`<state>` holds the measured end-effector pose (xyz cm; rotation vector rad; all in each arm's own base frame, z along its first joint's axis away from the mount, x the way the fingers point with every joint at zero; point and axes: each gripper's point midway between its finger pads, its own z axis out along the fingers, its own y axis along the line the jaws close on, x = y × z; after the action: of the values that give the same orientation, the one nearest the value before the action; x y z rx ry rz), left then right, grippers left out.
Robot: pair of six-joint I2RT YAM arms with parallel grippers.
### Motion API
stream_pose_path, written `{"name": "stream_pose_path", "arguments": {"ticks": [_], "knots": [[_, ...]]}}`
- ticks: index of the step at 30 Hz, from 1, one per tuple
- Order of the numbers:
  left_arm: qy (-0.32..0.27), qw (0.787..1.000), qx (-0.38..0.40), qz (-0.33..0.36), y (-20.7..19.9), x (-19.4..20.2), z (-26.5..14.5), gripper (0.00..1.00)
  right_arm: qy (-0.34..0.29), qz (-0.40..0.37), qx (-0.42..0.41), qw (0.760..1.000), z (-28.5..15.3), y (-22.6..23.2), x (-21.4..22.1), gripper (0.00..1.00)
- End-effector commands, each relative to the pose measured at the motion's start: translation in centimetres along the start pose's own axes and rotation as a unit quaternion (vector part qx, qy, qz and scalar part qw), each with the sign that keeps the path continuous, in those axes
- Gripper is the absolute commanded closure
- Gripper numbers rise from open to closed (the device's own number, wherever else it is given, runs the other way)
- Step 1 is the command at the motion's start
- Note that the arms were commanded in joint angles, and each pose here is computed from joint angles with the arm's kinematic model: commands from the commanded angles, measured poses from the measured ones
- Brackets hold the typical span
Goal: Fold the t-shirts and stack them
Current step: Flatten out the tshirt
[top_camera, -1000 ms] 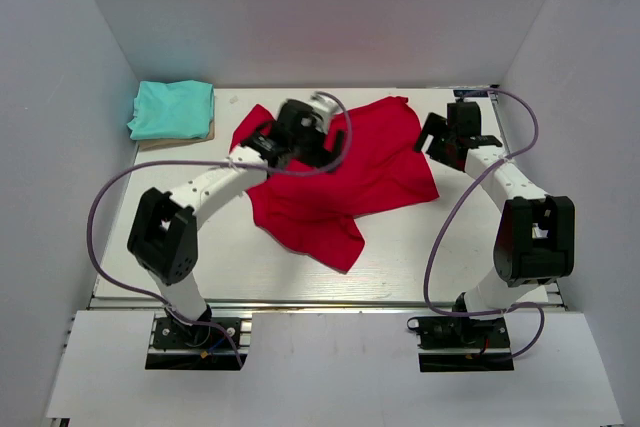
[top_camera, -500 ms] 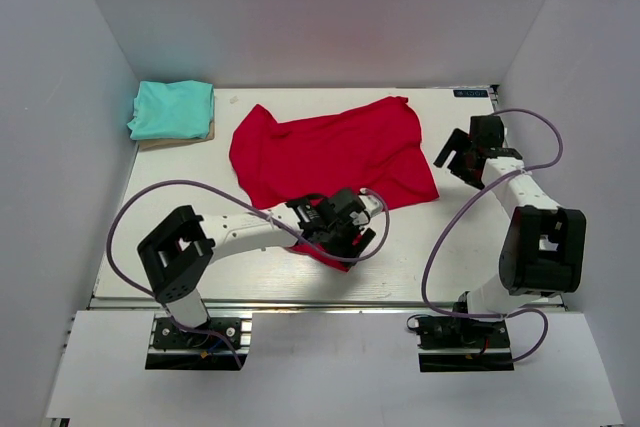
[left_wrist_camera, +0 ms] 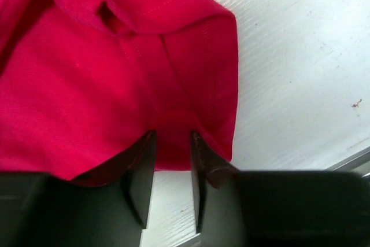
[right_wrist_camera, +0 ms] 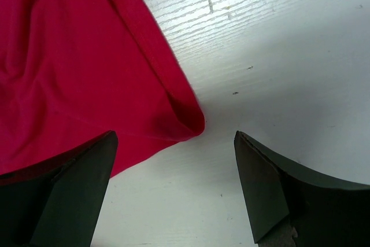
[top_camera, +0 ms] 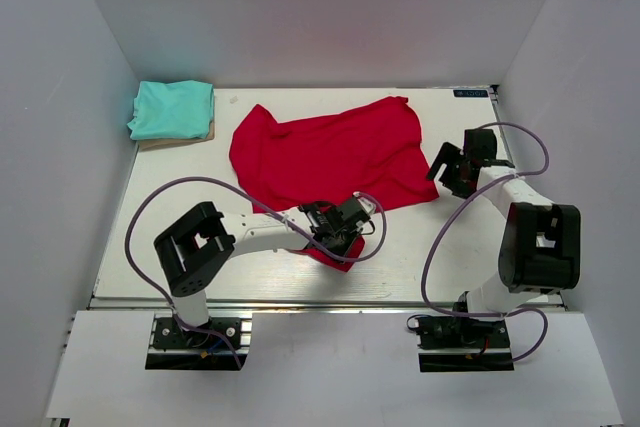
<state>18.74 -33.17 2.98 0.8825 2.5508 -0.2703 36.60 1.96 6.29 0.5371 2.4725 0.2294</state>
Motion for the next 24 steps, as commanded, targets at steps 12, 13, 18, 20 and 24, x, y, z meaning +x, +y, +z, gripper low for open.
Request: {"name": "stream_pose_path", "arguments": {"ticks": [12, 13, 18, 20, 24], "knots": [[-0.028, 0.997, 0.069, 0.014, -2.5, -1.8, -2.0, 0.38, -0.002, 0.000, -0.011, 1.000, 1.0, 0.3, 0.1, 0.13], [-0.020, 0.997, 0.074, 0.021, -2.7, -1.4, -1.6, 0.38, -0.001, -0.001, -0.011, 1.000, 1.1, 0.4, 0.1, 0.13], [0.025, 0.996, 0.073, 0.034, -3.0, 0.6, 0.2, 0.38, 0.003, 0.000, -0.008, 1.000, 1.3, 0.2, 0.3, 0.13], [0.052, 0.996, 0.063, 0.037, -2.6, 2.0, 1.2, 0.42, 0.001, 0.000, -0.009, 1.000, 1.3, 0.2, 0.1, 0.13], [0.067, 0.995, 0.057, 0.042, -2.3, 2.7, 1.8, 0.78, -0.001, -0.002, -0.011, 1.000, 1.5, 0.3, 0.1, 0.13]]}}
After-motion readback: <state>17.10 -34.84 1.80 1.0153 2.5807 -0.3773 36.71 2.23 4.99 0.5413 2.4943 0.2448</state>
